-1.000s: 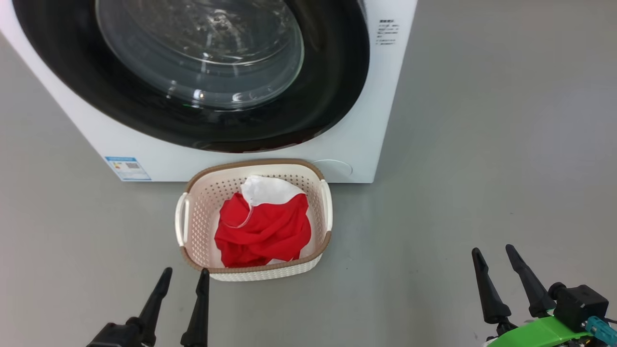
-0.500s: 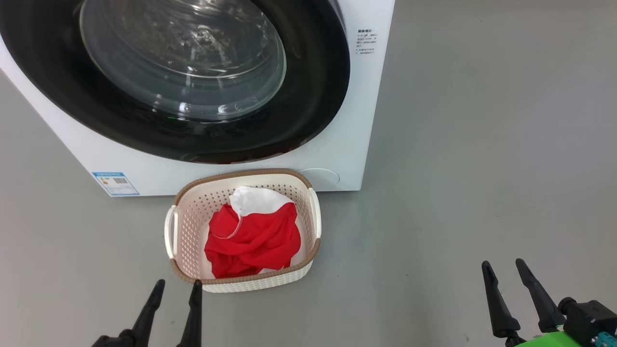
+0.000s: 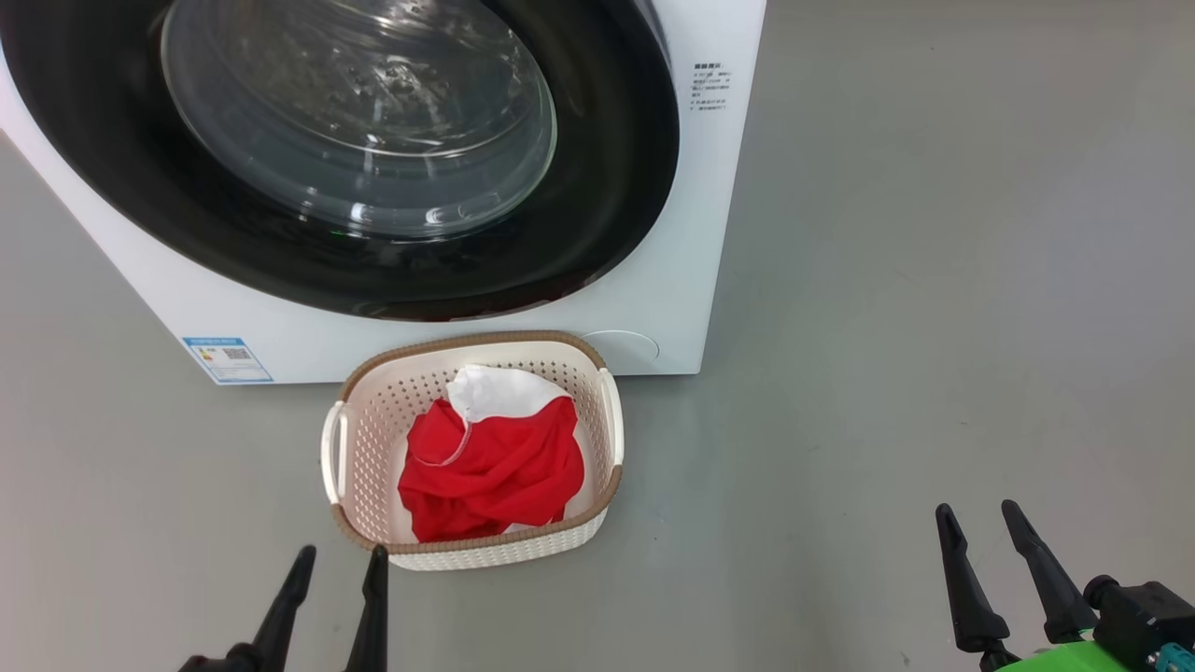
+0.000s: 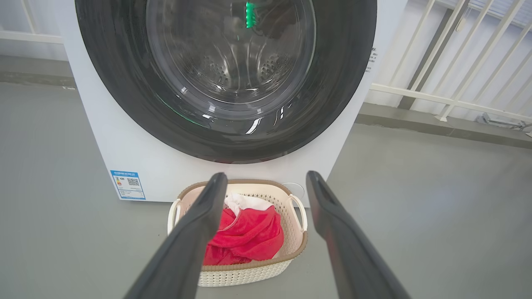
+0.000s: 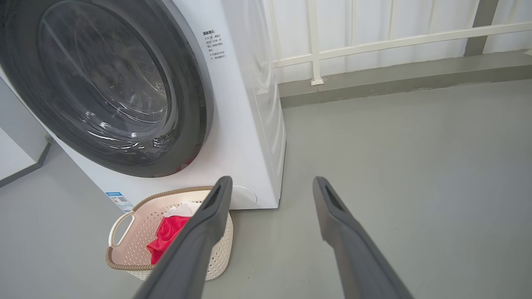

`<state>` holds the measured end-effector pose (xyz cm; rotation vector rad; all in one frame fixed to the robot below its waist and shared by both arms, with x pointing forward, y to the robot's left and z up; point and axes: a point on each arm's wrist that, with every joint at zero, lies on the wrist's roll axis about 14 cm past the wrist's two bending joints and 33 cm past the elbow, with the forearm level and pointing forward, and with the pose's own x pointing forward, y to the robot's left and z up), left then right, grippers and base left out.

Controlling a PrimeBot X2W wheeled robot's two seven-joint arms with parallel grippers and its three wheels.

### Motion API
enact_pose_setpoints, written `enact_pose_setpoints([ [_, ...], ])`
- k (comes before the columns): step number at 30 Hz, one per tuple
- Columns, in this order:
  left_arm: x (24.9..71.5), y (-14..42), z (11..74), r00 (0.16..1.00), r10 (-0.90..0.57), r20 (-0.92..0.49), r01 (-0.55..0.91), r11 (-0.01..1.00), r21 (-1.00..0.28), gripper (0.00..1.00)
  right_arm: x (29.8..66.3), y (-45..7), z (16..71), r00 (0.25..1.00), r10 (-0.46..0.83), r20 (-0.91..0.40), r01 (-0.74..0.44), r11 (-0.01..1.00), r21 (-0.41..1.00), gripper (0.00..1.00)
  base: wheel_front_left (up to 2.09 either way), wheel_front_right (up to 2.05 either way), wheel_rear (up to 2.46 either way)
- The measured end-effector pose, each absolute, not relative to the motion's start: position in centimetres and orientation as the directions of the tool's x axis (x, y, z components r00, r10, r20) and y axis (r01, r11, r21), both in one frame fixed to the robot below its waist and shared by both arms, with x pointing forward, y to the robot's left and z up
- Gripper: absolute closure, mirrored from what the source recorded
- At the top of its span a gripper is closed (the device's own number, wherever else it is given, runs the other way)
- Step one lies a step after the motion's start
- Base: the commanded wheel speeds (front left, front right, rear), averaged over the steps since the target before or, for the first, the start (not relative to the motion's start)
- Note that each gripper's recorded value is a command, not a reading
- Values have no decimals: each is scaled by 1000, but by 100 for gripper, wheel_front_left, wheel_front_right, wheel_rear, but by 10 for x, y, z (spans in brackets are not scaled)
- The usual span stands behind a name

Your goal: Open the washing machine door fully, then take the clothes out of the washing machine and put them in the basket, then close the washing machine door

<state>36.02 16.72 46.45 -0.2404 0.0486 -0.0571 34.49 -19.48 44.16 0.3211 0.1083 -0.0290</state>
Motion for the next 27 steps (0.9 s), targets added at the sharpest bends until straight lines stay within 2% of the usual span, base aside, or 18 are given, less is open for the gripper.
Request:
enact_pose_setpoints([
  [9, 355, 169, 457, 996, -54, -65, 36, 965, -259, 0, 346, -191, 441, 994, -2, -111, 38, 947, 318, 0, 0, 0, 0],
  [10, 355, 168, 457, 996, -56, -65, 37, 965, -260, 100, 346, -190, 442, 994, 0, -110, 36, 947, 319, 100, 0, 0, 0],
  [18, 345, 161, 429, 985, -64, -160, 17, 960, -281, 100, 335, -180, 414, 979, 7, -202, 64, 937, 343, 100, 0, 0, 0],
  [27, 345, 163, 430, 985, -45, -164, -19, 930, -368, 100, 334, -182, 414, 977, -7, -211, 96, 906, 412, 100, 0, 0, 0],
])
